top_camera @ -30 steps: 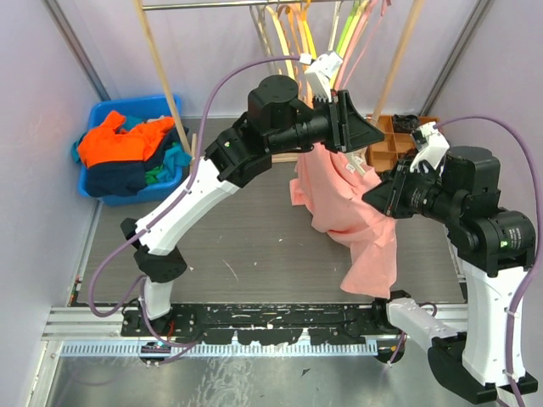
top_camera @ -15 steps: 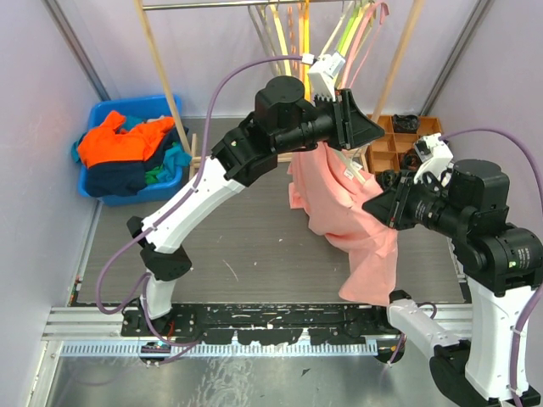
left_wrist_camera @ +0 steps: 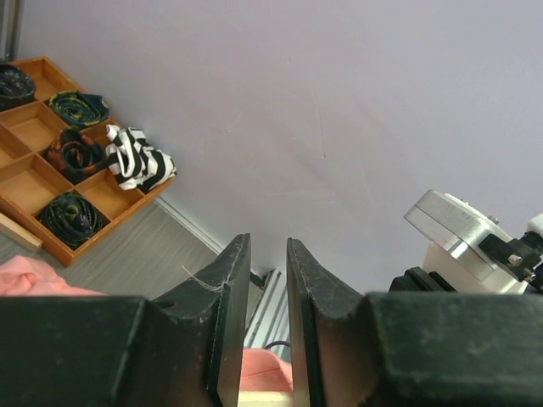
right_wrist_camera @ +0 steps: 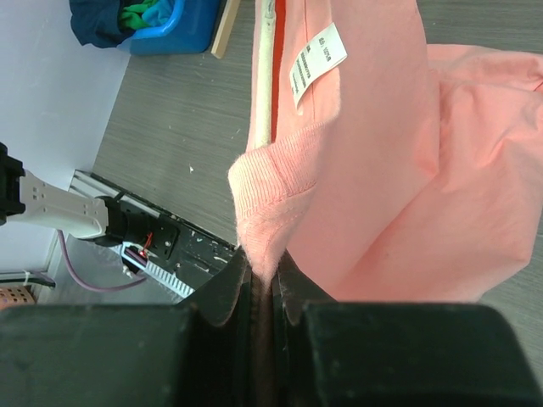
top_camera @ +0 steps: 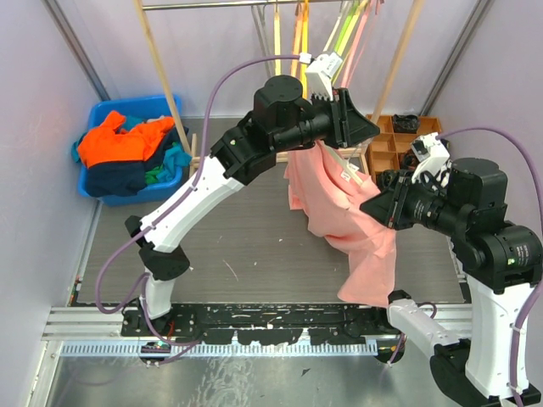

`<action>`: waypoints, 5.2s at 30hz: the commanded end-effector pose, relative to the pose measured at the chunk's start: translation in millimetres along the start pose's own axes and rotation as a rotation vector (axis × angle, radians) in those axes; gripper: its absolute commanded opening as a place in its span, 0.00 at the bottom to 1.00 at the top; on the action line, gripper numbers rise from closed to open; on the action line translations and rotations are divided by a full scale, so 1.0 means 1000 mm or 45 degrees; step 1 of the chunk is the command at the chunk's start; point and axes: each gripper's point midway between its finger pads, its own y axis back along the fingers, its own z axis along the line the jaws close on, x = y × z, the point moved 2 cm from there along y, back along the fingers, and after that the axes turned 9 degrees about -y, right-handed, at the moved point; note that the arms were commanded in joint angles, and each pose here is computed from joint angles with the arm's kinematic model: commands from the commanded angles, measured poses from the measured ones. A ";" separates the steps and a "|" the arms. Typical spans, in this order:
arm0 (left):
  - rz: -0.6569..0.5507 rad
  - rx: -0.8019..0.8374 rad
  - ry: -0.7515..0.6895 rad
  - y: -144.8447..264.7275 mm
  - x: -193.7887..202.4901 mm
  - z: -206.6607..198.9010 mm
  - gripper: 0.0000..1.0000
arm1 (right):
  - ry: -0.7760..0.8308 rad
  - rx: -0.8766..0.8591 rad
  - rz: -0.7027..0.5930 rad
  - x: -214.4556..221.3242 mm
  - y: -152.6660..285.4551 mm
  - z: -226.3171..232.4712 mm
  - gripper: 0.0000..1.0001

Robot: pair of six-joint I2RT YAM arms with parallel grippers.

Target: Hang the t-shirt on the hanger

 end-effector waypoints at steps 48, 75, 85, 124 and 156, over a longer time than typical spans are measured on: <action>-0.057 -0.260 -0.182 0.145 -0.033 -0.041 0.47 | 0.004 0.157 -0.205 -0.023 0.029 -0.004 0.01; -0.082 -0.450 -0.246 0.284 -0.015 -0.012 0.54 | -0.067 0.667 -0.452 -0.067 -0.017 -0.088 0.01; -0.045 -0.498 -0.265 0.306 -0.003 -0.002 0.55 | 0.037 0.733 -0.673 -0.154 -0.021 -0.073 0.01; -0.024 -0.563 -0.232 0.325 0.011 0.010 0.55 | 0.362 0.306 -0.712 -0.223 -0.046 0.002 0.01; -0.002 -0.554 -0.208 0.323 0.019 0.010 0.54 | 0.170 0.391 -0.504 -0.126 -0.075 -0.060 0.01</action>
